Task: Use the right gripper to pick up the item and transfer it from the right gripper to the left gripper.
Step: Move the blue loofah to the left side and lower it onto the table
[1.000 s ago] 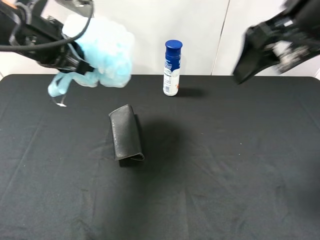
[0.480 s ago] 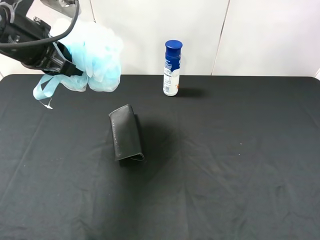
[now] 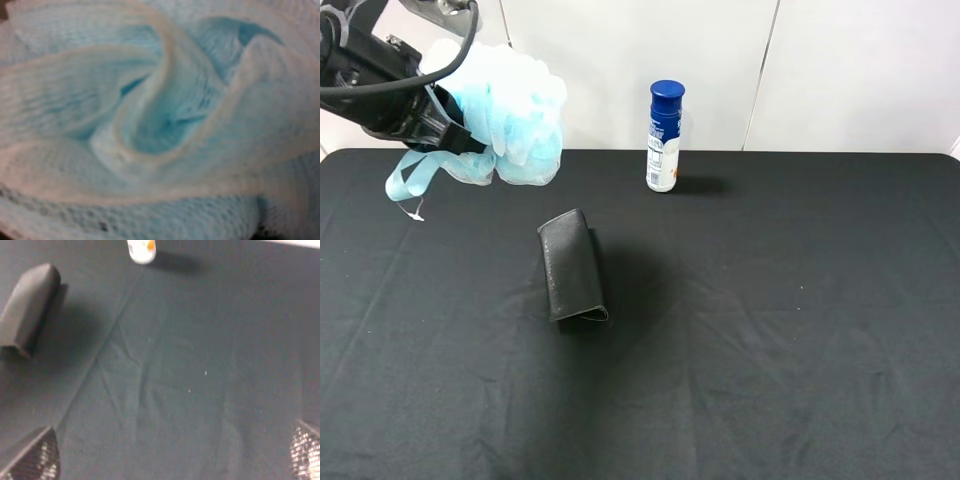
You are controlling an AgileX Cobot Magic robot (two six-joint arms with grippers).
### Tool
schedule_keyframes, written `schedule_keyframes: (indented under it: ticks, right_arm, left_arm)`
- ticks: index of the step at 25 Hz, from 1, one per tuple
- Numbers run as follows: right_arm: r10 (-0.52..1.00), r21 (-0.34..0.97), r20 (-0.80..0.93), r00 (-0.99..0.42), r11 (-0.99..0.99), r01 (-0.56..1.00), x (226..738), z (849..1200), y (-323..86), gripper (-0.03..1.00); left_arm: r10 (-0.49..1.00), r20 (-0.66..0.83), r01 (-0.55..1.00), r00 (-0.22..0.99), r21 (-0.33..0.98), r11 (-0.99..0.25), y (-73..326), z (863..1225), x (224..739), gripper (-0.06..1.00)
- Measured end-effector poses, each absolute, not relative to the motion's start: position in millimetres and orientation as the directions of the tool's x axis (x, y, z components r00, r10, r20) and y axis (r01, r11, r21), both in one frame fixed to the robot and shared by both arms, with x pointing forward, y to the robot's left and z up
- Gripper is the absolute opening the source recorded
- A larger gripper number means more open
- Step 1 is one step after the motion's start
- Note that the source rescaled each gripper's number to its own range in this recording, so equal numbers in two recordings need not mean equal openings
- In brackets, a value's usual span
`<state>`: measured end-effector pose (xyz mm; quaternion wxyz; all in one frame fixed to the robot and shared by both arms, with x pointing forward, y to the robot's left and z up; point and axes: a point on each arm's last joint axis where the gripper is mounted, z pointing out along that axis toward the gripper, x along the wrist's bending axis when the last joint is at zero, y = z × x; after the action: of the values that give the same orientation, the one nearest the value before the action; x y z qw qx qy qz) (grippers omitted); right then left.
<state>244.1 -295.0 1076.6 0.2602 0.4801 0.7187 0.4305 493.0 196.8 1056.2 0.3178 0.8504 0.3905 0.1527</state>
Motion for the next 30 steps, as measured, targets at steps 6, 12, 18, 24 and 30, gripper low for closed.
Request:
schedule_keyframes:
  ticks: [6,12,18,24,30]
  right_arm:
    - [0.915,0.86,0.036,-0.401,0.177,0.479,246,1053,-294,1.0]
    - [0.917,0.859,0.029,-0.398,0.18,0.478,247,1052,-295,1.0]
    - [0.917,0.859,0.029,-0.398,0.18,0.478,247,1052,-295,1.0]
    - [0.967,0.859,0.029,-0.255,0.106,0.5,248,1052,-296,1.0]
    - [0.996,0.896,0.03,-0.083,0.01,0.443,238,1053,-299,1.0]
  left_arm:
    - [0.761,0.011,0.568,0.649,0.659,-0.493,197,1056,493,0.02]
    - [0.761,0.011,0.568,0.649,0.659,-0.493,197,1056,493,0.02]
    - [0.761,0.01,0.568,0.649,0.658,-0.494,197,1056,493,0.02]
    - [0.786,-0.031,0.62,0.617,0.634,-0.462,198,1054,491,0.01]
    - [0.851,0.012,0.7,0.525,0.563,-0.44,210,1050,491,0.01]
